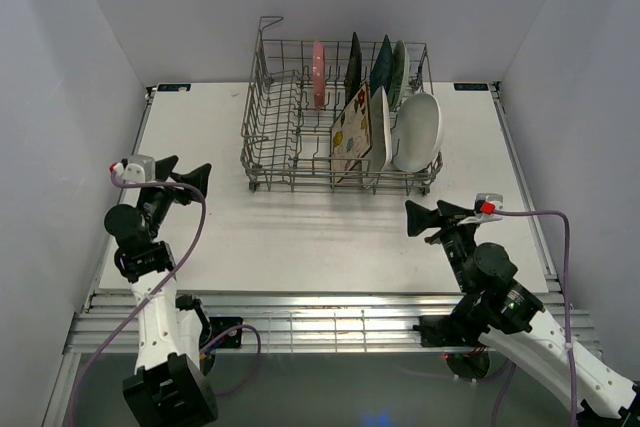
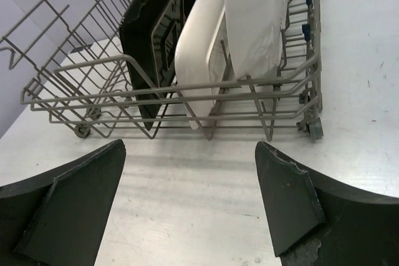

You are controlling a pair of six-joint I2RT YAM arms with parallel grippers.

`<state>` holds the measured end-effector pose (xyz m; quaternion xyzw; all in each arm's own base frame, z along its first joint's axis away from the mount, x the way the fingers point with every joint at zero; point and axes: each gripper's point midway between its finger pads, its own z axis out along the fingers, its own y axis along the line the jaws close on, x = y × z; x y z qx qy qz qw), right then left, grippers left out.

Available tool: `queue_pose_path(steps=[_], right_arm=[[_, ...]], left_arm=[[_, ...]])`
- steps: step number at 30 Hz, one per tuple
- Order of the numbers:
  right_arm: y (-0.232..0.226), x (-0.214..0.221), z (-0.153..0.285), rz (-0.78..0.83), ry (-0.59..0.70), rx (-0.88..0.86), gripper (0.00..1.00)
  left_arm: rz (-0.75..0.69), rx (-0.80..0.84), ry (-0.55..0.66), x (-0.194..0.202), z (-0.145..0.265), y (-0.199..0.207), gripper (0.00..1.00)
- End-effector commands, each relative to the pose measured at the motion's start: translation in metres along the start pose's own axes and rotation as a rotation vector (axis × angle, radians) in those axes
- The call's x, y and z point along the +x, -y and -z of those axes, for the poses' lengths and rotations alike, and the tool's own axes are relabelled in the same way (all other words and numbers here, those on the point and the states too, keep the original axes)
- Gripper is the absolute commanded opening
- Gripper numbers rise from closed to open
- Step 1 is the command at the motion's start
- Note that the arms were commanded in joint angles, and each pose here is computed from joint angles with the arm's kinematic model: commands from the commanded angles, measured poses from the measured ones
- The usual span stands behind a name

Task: Load the plates into the dish rack
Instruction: Reset both arms

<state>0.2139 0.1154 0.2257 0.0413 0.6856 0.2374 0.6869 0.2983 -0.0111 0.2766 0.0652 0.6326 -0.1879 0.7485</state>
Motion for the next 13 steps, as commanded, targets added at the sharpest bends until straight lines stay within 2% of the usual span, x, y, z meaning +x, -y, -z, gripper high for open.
queue_pose_path(steps=[1, 13], right_arm=[[0.008, 0.007, 0.003, -0.031, -0.007, 0.031, 0.9], [0.014, 0.018, 0.004, -0.04, -0.013, 0.042, 0.9]], left_arm=[[-0.031, -0.057, -0.032, 0.014, 0.007, -0.01, 0.98], [-0.038, -0.035, -0.037, 0.017, 0.014, 0.0, 0.98]])
